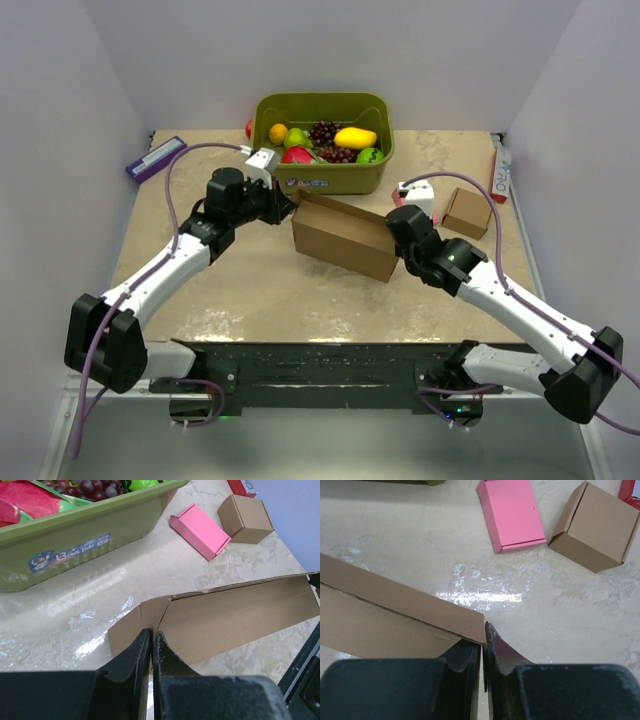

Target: Fold the paper box

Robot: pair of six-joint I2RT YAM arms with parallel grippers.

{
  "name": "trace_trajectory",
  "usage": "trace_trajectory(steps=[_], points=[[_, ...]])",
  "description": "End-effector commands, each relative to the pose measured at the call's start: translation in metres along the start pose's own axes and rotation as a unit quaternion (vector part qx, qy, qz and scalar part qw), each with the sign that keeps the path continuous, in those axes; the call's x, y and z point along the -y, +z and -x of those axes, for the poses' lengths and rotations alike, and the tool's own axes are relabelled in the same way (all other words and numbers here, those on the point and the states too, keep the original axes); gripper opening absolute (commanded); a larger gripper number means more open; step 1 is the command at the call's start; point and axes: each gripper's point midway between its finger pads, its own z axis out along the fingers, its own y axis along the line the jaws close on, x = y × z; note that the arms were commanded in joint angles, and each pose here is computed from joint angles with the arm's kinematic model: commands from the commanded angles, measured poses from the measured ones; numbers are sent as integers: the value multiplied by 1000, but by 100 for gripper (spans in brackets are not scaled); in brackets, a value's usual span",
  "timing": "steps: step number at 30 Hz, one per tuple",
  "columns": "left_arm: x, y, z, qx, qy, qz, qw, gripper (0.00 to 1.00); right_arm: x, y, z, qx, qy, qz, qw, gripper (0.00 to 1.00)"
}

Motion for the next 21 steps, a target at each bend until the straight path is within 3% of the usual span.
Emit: trace_trajectory(steps=[1, 21], points=[[13, -8, 23, 36, -5, -9, 999, 0, -11, -1, 22, 19, 17, 19, 999, 10], [17, -2, 21, 23, -37, -23, 999, 0, -16, 7, 17, 10, 7, 16, 1000, 7]])
